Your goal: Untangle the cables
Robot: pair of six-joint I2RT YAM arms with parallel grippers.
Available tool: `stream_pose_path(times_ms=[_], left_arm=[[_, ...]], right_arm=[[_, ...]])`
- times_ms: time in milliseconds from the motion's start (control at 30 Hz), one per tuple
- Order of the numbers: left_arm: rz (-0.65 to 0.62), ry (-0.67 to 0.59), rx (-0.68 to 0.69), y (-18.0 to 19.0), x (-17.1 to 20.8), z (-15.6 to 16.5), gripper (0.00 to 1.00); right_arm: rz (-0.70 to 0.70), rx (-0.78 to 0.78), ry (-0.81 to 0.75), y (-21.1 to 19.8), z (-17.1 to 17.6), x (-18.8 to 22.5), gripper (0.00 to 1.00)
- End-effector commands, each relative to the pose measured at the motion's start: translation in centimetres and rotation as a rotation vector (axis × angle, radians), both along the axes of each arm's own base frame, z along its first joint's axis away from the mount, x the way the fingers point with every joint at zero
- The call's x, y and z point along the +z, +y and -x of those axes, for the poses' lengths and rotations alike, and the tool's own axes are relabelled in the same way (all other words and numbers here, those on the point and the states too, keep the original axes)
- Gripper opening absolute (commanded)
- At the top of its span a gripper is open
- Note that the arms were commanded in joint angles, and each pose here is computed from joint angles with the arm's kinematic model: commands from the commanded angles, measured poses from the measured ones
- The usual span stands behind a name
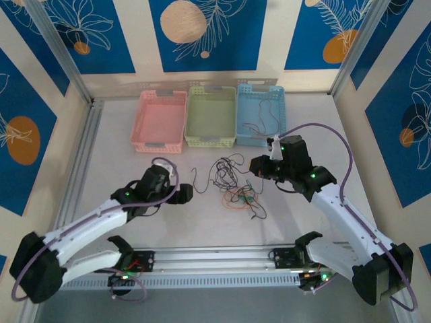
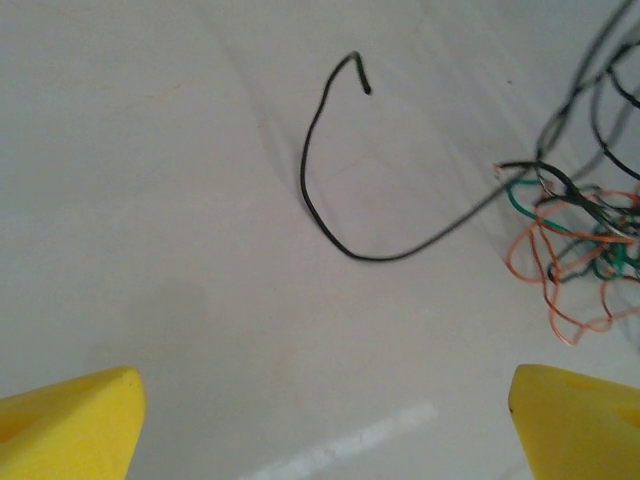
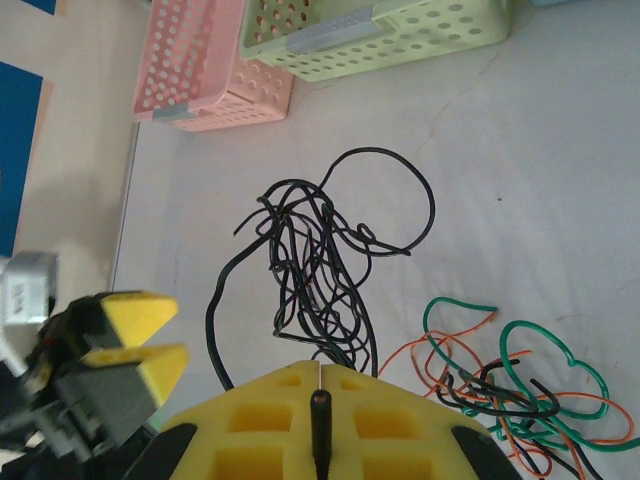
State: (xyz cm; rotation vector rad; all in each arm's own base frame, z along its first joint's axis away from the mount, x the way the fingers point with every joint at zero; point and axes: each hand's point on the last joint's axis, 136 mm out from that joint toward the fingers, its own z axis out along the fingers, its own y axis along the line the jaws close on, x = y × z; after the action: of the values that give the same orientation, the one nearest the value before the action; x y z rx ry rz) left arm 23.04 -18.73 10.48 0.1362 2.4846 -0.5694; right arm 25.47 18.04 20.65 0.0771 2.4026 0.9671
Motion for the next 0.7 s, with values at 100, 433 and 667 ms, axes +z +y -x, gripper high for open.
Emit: stream_pose_path(times_ms=[100, 433, 667], left_arm=[[0.064, -0.067, -0.030, -3.3, 1.6, -5.3, 0.90], [-0.066, -0.037, -0.013, -4.1, -1.0, -9.6, 0.79], [-0.074, -0.018, -0.017, -4.7, -2.1, -10.7, 0.60]], right_arm=[[-0.037, 0.057, -0.027, 0.6, 0.9, 1.1, 0.00], [-0.024, 0.070, -0.018, 0.5, 1.3, 0.6, 0.00], [-0.012, 0.075, -0.018, 0.4, 1.5, 0.6, 0.00]])
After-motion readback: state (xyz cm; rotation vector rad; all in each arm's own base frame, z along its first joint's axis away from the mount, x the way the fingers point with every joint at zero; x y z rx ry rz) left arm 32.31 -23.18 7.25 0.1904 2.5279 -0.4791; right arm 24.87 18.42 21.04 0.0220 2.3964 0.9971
